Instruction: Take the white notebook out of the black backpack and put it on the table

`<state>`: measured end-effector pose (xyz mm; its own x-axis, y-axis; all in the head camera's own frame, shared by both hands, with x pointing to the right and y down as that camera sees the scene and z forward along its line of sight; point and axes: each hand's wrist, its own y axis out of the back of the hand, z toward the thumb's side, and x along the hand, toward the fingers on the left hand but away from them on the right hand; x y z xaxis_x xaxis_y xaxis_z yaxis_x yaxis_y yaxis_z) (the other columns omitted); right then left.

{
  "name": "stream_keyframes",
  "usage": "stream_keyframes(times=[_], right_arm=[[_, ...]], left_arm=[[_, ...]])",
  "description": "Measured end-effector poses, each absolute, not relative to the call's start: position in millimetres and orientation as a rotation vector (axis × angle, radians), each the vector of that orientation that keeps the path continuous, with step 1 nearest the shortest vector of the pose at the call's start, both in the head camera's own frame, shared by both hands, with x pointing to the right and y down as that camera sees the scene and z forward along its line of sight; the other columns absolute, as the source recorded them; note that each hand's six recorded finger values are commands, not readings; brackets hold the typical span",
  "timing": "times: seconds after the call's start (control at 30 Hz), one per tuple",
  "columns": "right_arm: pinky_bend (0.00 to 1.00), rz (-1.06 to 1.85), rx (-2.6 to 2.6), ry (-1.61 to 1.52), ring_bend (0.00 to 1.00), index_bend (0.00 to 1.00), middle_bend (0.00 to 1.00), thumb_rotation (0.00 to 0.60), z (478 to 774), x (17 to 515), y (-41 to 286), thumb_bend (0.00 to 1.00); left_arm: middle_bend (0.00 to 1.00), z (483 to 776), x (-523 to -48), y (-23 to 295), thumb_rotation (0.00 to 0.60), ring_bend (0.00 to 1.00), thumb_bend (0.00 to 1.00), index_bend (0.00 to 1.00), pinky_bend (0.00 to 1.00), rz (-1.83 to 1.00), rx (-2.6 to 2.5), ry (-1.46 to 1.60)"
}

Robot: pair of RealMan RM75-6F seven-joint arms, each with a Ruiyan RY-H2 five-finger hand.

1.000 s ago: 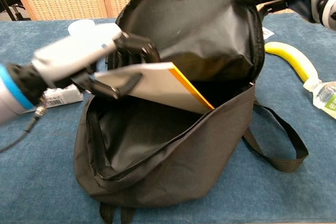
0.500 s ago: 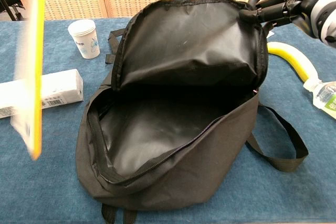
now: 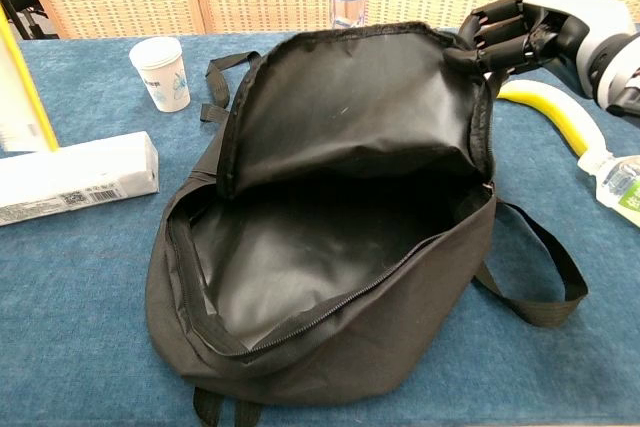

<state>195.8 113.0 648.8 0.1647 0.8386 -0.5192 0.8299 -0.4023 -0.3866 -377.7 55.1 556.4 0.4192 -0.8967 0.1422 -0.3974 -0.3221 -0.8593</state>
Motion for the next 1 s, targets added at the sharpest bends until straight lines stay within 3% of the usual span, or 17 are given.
stream_keyframes(times=[0.23,0.33,0.37,0.43,0.53,0.6,0.7,0.8,0.83,0.93,1.0], right_arm=[[0.62,1.102,-2.392,-1.69,0.54,0.69,0.67,0.6,654.8,193.0,116.4,0.83],[0.62,1.117,-2.391,-1.678,0.54,0.69,0.67,0.6,658.6,192.5,118.6,0.83],[0.62,1.121,-2.391,-1.674,0.54,0.69,0.67,0.6,659.6,192.4,119.1,0.83],[0.62,1.13,-2.391,-1.668,0.54,0.69,0.67,0.6,661.8,192.4,120.1,0.83],[0.62,1.141,-2.395,-1.658,0.54,0.69,0.67,0.6,664.9,192.6,121.4,0.83],[0.62,1.147,-2.397,-1.65,0.54,0.69,0.67,0.6,666.1,193.3,122.0,0.84],[0.62,1.146,-2.402,-1.642,0.5,0.69,0.66,0.6,665.9,195.1,122.3,0.84],[0.62,1.126,-2.439,-1.615,0.42,0.69,0.59,0.6,662.4,194.6,124.1,0.67],[0.61,1.118,-2.448,-1.591,0.38,0.66,0.54,0.6,660.8,194.1,125.0,0.54],[0.5,1.071,-2.455,-1.46,0.24,0.51,0.37,0.6,652.8,193.2,128.2,0.19],[0.39,1.025,-2.452,-1.353,0.14,0.41,0.28,0.6,646.2,191.7,131.0,0.06]], left_arm=[[0.54,613.3,-416.5,54.0,0.6,0.53,0.6,0.79,0.59,-1.208,-1.915,1.007],[0.39,632.0,-423.9,55.8,0.6,0.41,0.55,0.75,0.58,-1.315,-1.906,0.981],[0.27,636.1,-424.4,55.9,0.6,0.3,0.52,0.65,0.54,-1.331,-1.9,0.976],[0.05,644.5,-424.4,56.2,0.6,0.08,0.45,0.38,0.39,-1.362,-1.893,0.968],[0.0,657.1,-423.7,58.0,0.6,0.0,0.34,0.06,0.16,-1.413,-1.907,0.948],[0.0,663.4,-422.7,59.4,0.6,0.0,0.27,0.0,0.06,-1.445,-1.93,0.936],[0.0,668.3,-421.6,60.2,0.6,0.0,0.2,0.0,0.0,-1.482,-1.963,0.924],[0.0,660.4,-420.4,55.8,0.6,0.0,0.18,0.0,0.0,-1.451,-1.956,0.959],[0.0,653.2,-420.1,53.3,0.6,0.0,0.17,0.0,0.0,-1.423,-1.947,0.985],[0.0,630.5,-418.3,49.9,0.6,0.0,0.16,0.0,0.0,-1.345,-1.922,1.052],[0.0,618.5,-418.9,50.6,0.6,0.0,0.17,0.0,0.0,-1.314,-1.906,1.079]])
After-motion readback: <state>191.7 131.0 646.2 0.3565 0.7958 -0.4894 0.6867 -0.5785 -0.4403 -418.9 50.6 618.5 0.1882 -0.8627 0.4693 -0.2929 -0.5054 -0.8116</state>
